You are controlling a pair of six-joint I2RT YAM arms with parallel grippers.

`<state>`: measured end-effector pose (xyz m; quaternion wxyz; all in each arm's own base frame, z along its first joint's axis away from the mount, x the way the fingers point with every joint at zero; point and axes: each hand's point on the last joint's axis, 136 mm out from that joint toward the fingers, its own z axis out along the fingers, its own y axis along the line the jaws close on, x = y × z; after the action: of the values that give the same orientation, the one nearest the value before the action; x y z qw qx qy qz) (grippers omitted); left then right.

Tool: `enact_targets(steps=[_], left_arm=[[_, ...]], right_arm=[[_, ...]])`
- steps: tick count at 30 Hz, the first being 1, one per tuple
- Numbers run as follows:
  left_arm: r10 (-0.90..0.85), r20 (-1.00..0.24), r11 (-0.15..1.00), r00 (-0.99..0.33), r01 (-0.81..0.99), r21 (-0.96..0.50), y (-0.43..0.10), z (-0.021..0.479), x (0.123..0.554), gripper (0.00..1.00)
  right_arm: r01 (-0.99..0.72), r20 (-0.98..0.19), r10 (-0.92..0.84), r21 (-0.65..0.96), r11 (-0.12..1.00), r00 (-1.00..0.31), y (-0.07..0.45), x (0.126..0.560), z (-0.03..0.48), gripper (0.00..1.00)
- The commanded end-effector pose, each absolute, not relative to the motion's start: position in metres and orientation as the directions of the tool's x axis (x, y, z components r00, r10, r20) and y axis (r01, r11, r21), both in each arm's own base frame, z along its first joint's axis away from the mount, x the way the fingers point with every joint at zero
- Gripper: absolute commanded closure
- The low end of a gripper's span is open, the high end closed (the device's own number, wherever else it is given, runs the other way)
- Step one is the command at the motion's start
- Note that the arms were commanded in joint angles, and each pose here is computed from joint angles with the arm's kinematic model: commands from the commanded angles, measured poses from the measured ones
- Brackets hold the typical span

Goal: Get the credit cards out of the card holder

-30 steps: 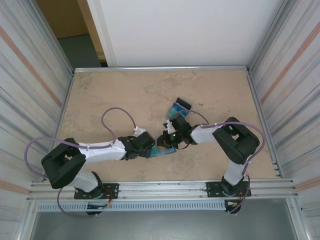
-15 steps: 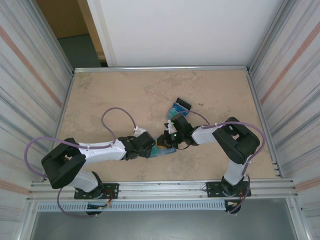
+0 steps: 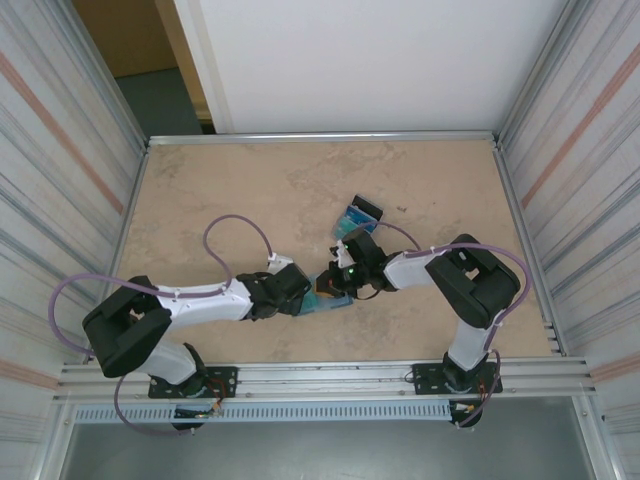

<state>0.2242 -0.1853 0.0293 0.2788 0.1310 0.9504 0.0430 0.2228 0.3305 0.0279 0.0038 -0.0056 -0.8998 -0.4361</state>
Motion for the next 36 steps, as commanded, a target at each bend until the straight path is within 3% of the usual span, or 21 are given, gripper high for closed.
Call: enact_targets(steps=[1, 16, 36], left_arm=[[0.309, -0.483, 0.950, -0.819, 0.240, 0.202, -0.178, 0.028, 0.218, 0.01], [0.317, -0.494, 0.947, -0.810, 0.244, 0.209, -0.181, 0.030, 0.222, 0.01], [0.348, -0.596, 0.935, -0.723, 0.309, 0.172, -0.216, 0.068, 0.256, 0.01]], right_arm=[[-0.029, -0.043, 0.003, 0.725, 0.688, -0.999, 0.319, 0.228, 0.033, 1.00], [-0.102, -0.140, -0.028, 0.561, 0.822, -0.990, 0.290, 0.237, 0.038, 1.00], [-0.136, -0.183, -0.047, 0.512, 0.848, -0.982, 0.286, 0.241, 0.046, 1.00]])
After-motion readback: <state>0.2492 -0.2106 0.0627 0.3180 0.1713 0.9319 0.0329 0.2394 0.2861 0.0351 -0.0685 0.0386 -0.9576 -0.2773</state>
